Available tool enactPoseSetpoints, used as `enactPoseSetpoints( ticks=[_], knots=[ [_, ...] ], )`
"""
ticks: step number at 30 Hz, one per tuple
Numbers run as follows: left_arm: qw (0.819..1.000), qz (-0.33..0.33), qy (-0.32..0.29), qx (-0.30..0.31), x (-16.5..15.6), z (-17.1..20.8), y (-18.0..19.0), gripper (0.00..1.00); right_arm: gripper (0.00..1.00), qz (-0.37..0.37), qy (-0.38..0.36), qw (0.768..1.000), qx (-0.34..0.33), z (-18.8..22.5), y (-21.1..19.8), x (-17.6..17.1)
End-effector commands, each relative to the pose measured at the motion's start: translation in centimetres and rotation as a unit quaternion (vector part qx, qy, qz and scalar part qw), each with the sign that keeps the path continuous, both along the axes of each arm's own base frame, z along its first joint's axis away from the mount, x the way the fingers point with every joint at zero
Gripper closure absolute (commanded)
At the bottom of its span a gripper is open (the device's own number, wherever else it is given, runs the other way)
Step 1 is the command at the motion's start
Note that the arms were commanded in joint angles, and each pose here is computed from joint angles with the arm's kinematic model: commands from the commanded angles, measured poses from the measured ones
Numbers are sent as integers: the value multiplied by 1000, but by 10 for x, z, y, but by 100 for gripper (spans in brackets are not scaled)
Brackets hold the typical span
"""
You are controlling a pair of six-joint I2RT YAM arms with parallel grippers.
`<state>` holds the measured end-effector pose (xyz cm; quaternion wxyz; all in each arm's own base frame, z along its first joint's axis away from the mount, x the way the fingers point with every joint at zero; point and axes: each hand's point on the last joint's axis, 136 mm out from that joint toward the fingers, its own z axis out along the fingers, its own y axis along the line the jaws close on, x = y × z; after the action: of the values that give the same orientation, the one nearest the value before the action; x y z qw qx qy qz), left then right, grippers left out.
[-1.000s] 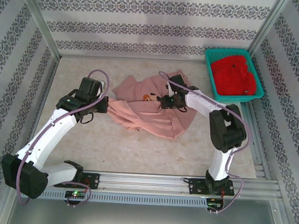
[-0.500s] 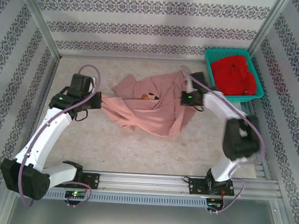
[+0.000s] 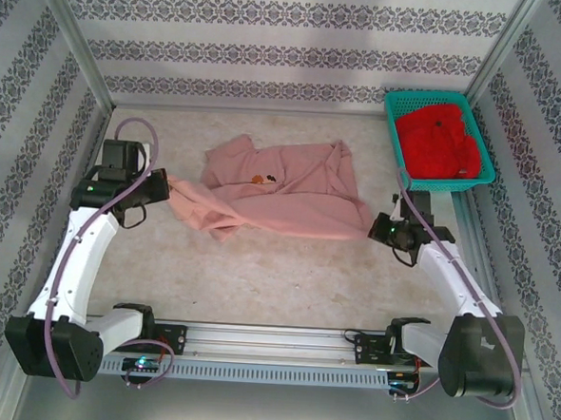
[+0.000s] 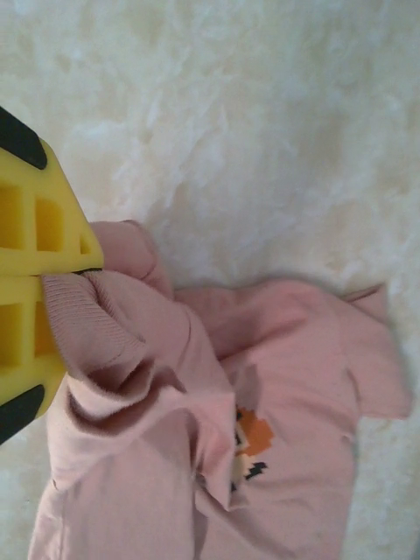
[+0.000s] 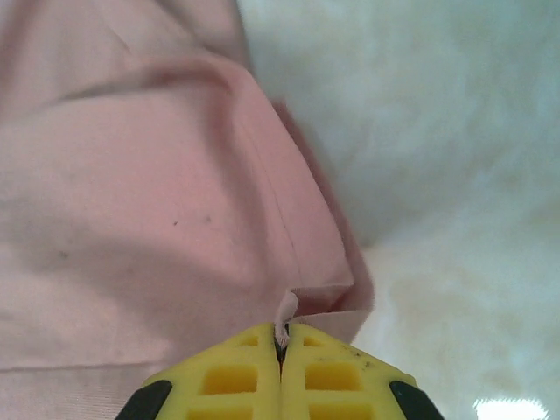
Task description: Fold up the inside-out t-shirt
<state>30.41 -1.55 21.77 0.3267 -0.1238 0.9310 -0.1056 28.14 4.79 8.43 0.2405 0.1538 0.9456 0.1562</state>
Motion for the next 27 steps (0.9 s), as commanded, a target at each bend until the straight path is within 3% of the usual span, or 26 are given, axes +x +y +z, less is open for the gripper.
enactPoseSetpoints(
  ticks=[1, 4, 8, 13, 17, 27],
  knots=[
    [999, -13, 30, -1, -10, -18, -1, 100, 87, 11, 37, 999, 23, -15, 18, -13],
    [999, -12, 32, -1, -9, -23, -1, 100, 69, 16, 40, 999, -5, -14, 16, -13],
    [999, -18, 32, -5, -7, -26, -3, 100, 58, 11, 11, 999, -36, 1, 8, 9],
    [999, -23, 26, -12, -5, -25, -6, 100, 58, 47, 34, 995, -85, -6, 7, 30],
    [999, -26, 24, -15, -4, -25, -7, 100, 57, 86, 81, 982, -147, -17, 12, 23],
    [999, -30, 20, -20, -2, -25, -10, 100, 53, 46, 161, 979, -121, -48, 2, -30]
  ],
)
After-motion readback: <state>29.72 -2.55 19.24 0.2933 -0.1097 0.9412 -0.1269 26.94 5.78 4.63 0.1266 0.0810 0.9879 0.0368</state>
